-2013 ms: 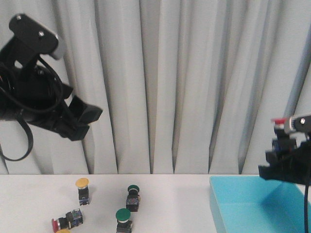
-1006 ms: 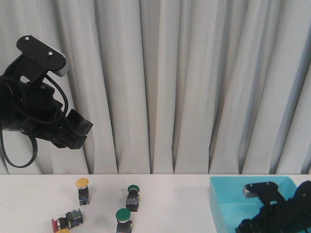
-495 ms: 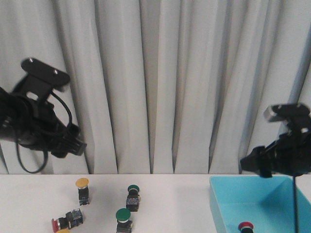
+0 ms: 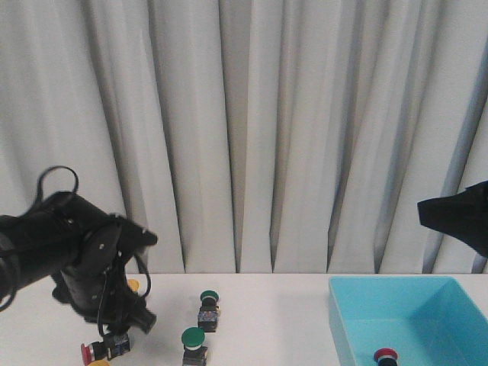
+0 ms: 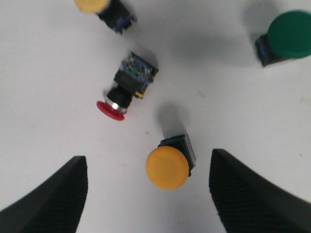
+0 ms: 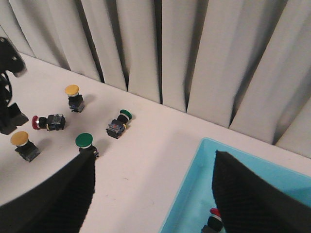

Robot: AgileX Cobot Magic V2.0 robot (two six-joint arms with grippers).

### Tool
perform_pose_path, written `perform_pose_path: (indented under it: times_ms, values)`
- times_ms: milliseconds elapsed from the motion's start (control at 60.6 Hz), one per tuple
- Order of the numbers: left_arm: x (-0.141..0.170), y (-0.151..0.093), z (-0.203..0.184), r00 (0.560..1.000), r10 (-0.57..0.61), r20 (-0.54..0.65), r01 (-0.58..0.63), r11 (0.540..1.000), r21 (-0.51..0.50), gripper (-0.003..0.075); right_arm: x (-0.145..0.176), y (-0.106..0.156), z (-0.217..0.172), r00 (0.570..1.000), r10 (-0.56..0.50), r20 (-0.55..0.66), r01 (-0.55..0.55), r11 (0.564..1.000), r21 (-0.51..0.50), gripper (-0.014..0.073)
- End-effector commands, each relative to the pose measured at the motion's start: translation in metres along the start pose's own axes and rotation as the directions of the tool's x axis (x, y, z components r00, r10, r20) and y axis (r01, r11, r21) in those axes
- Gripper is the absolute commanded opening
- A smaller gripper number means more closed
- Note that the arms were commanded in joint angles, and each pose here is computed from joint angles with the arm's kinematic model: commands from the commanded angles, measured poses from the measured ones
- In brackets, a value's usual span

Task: Pick red and yellow buttons and place in box
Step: 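Lower the left gripper onto the yellow-capped button and grasp it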

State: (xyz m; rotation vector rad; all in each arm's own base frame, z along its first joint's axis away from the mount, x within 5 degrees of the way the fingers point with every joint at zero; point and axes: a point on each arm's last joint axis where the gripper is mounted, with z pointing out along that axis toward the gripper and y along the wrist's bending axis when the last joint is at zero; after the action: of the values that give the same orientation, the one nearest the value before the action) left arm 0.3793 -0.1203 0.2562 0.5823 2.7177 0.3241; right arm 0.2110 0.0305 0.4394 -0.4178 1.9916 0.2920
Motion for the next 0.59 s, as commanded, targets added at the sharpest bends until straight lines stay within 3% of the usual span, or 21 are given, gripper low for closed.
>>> perform_pose_path:
  times_ms: [0,181,577]
  values:
    - [-0.001,0.009,-0.003,0.999,-0.054,-0.01,0.054,0.999,0.009,0.0463,-0.015,0.007,-0.022,0.994,-0.004,0.113,0.002,1.0,0.015,0.0505]
    - [0.003,0.013,0.019,0.993,-0.071,-0.097,0.073,0.997,0.008,0.0424,-0.013,0.024,-0.021,0.995,-0.054,0.089,0.059,0.997,-0.051,0.0505]
    - [0.002,0.008,0.021,0.99,-0.104,-0.097,0.11,0.992,0.06,0.0428,-0.01,0.036,-0.016,0.992,-0.116,0.054,0.12,0.99,-0.071,0.0505]
